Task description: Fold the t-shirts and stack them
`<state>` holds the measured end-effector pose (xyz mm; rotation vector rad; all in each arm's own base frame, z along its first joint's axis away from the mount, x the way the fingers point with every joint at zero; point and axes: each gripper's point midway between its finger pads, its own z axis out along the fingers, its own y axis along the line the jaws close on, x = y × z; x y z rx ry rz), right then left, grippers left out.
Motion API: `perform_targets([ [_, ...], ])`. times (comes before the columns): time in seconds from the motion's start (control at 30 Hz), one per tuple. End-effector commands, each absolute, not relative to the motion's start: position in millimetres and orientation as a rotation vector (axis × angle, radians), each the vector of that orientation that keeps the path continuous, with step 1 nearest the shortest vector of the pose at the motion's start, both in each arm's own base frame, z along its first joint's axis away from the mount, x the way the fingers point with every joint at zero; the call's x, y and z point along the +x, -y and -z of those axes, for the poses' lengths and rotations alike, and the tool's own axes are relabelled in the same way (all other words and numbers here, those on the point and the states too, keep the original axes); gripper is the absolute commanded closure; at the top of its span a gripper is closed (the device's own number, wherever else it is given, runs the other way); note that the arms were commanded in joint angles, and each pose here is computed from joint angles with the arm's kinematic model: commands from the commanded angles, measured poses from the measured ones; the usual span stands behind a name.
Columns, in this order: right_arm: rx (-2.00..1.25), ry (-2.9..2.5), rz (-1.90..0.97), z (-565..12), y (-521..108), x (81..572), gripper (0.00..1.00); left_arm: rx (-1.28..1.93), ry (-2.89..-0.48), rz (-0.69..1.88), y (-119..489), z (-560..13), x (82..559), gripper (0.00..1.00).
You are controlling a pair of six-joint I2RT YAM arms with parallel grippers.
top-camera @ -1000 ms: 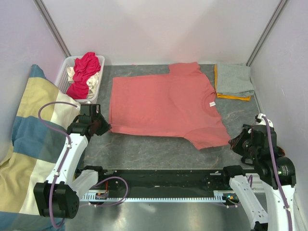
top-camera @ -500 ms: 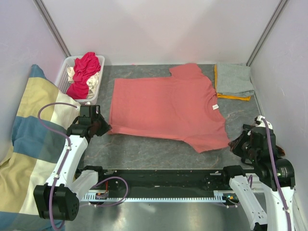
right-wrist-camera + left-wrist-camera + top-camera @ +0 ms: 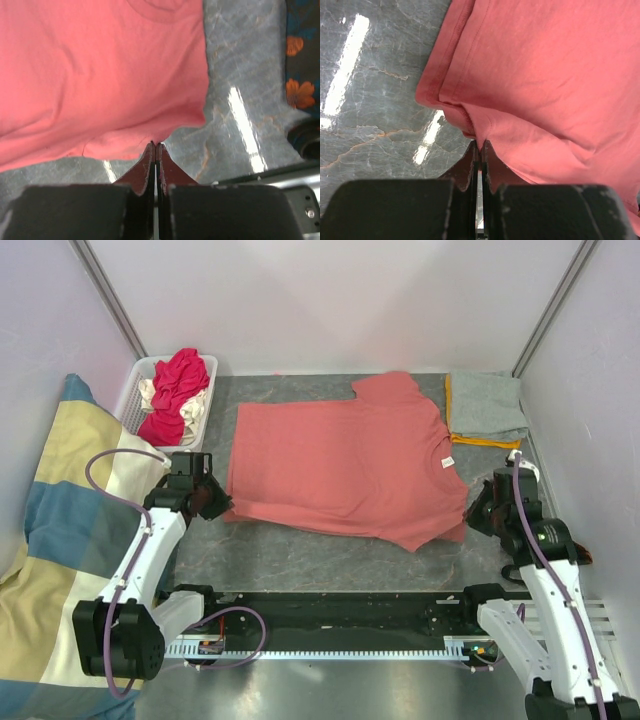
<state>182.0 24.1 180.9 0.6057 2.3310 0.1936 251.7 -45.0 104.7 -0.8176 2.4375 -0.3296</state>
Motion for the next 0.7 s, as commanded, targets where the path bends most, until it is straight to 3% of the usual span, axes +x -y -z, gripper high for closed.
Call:
perform_targets([
  [0.0,0.58,-2.191,-0.165,-206,-17,224,1.0,-0.831,-2.338,0.346,43,-127,277,0.98],
  [0.67,0.548,-2.132,0.035,-215,6,287,1.0,-0.846,-2.339,0.244,29,-116,280,0.98],
])
